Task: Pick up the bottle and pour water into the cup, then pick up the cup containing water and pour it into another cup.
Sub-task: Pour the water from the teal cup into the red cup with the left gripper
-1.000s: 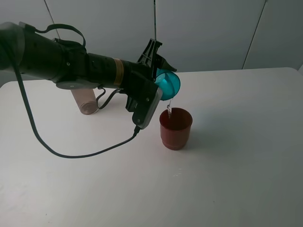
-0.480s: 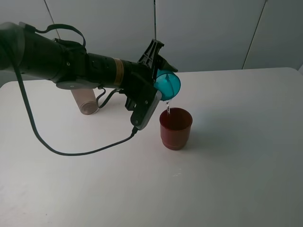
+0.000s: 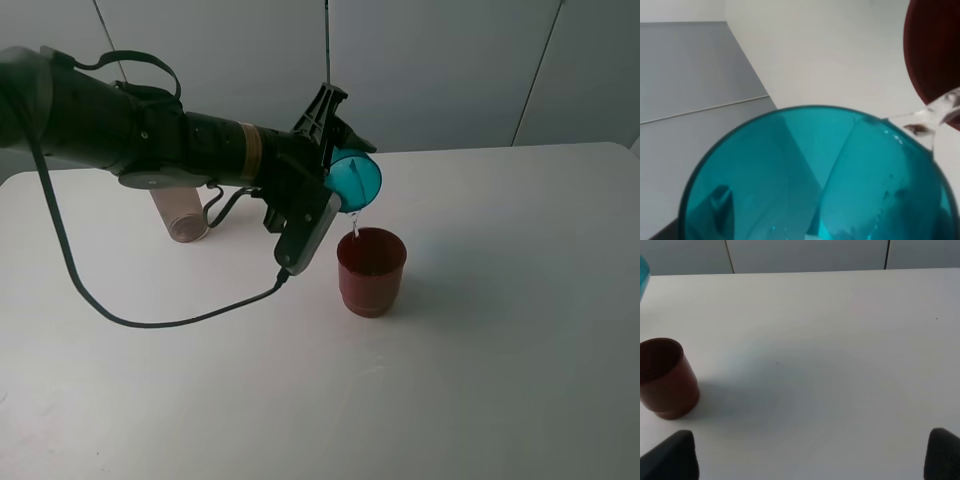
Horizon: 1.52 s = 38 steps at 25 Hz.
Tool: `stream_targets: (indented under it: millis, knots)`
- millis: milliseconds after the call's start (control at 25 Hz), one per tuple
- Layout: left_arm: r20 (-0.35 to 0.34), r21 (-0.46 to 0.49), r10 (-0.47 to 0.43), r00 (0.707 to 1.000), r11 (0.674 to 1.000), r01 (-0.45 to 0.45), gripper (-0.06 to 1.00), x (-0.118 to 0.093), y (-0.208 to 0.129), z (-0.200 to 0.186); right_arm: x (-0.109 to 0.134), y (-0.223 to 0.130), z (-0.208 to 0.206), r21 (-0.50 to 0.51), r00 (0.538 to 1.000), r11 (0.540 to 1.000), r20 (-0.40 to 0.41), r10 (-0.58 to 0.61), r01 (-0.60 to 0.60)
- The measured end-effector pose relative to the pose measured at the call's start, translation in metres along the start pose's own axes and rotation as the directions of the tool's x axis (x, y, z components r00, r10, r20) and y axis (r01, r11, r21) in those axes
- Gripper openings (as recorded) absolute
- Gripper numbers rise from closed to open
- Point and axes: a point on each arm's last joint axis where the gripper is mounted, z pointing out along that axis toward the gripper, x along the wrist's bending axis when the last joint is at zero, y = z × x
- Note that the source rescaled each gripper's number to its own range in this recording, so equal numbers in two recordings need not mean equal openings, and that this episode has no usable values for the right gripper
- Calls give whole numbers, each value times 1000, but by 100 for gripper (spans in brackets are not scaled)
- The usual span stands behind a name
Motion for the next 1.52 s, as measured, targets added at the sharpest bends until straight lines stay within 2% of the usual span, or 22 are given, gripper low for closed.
stream_targets:
  millis: [200, 840, 1320, 1520]
  knots:
    - [-6, -5, 28, 1000, 1000, -28, 19, 1, 1, 0, 0, 0, 0, 0, 1000, 1000, 0, 0, 0]
    - [-33, -31, 33, 999, 999, -34, 19, 3, 3, 0, 0, 0, 0, 0, 1000, 1000, 0, 0, 0]
    - [-57, -50, 89, 994, 995, -91, 19, 6, 8, 0, 0, 0, 0, 0, 1000, 1000, 0, 0, 0]
    - [-46, -61, 97, 994, 993, -99, 19, 1, 10, 5, 0, 0, 0, 0, 1000, 1000, 0, 0, 0]
